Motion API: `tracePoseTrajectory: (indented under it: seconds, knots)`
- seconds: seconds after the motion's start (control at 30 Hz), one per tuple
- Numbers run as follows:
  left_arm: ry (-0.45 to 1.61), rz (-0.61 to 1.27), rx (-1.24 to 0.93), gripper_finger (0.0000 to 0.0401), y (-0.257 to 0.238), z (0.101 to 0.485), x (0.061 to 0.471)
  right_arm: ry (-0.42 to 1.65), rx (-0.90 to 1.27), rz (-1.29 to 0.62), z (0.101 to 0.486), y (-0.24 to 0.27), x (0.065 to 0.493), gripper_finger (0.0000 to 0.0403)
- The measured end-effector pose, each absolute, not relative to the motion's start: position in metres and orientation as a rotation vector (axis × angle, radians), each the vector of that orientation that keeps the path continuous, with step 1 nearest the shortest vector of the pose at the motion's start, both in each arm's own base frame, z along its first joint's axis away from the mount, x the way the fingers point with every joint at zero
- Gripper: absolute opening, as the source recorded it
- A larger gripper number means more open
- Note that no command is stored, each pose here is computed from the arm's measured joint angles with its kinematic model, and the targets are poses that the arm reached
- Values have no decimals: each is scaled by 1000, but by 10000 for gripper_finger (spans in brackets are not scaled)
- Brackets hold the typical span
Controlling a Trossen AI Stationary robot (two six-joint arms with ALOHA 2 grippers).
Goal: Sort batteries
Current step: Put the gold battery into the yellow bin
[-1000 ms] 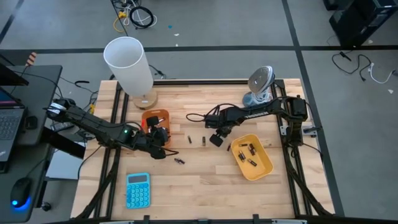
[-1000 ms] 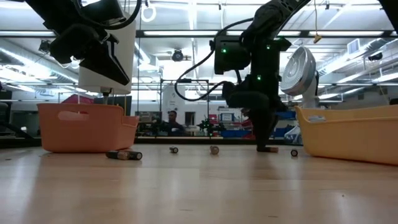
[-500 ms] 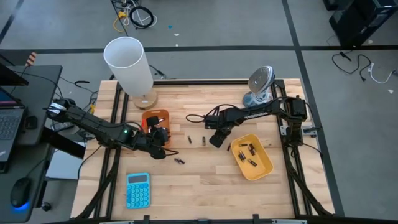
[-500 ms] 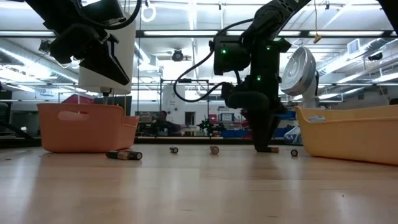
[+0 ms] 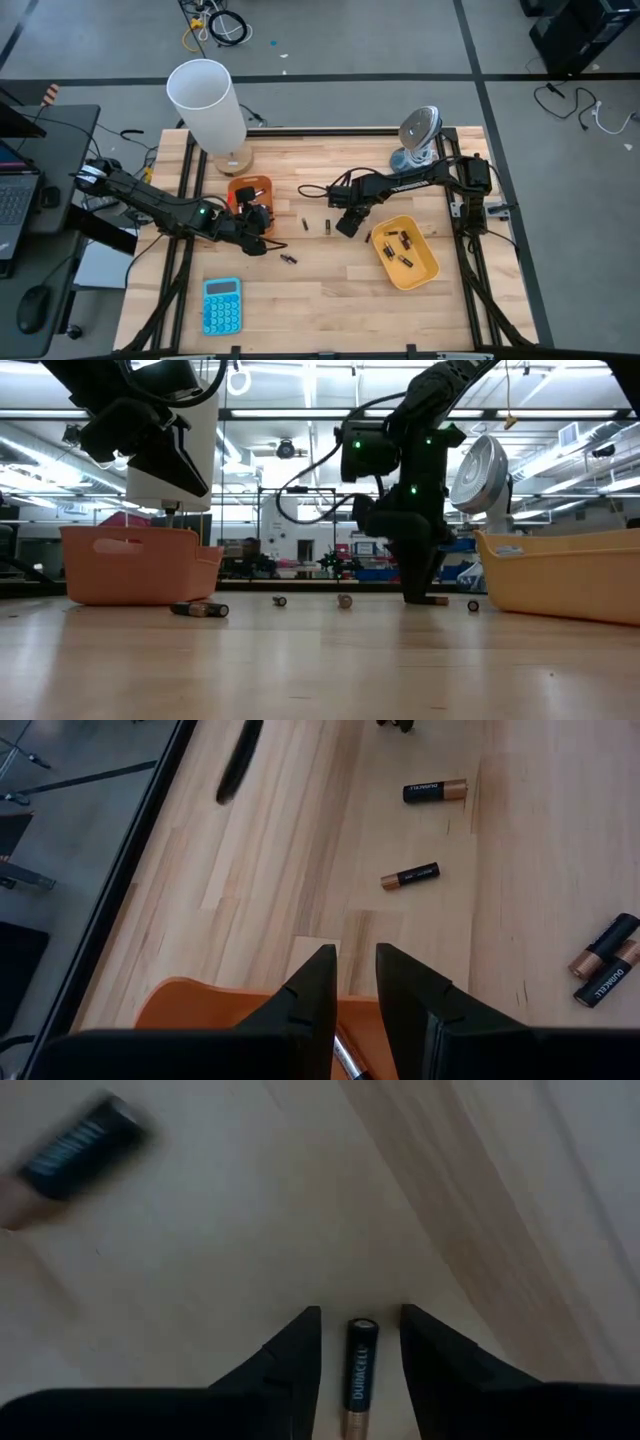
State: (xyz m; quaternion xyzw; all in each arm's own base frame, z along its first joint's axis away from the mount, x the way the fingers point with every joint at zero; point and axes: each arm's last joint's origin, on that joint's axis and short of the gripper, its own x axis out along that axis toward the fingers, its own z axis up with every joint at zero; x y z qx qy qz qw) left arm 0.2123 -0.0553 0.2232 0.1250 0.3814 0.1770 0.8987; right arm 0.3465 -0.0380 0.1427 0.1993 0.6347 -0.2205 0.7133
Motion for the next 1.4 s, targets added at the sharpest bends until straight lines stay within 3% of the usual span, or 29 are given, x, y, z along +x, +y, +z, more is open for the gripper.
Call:
tracePoseTrajectory:
  seconds: [0.4, 0.7, 0.97, 1.4]
  knots:
    - [790, 366, 259, 76, -55, 223, 212, 1447, 438, -524, 128, -36, 349, 116]
    - [790, 366, 259, 76, -55, 223, 212, 1450, 441, -527, 127, -37, 348, 14]
    - [790, 366, 259, 76, -55, 223, 212, 1433, 443, -521, 132, -37, 347, 9]
    - [790, 366, 259, 76, -55, 223, 212, 1217, 426, -484, 193, -34, 339, 7]
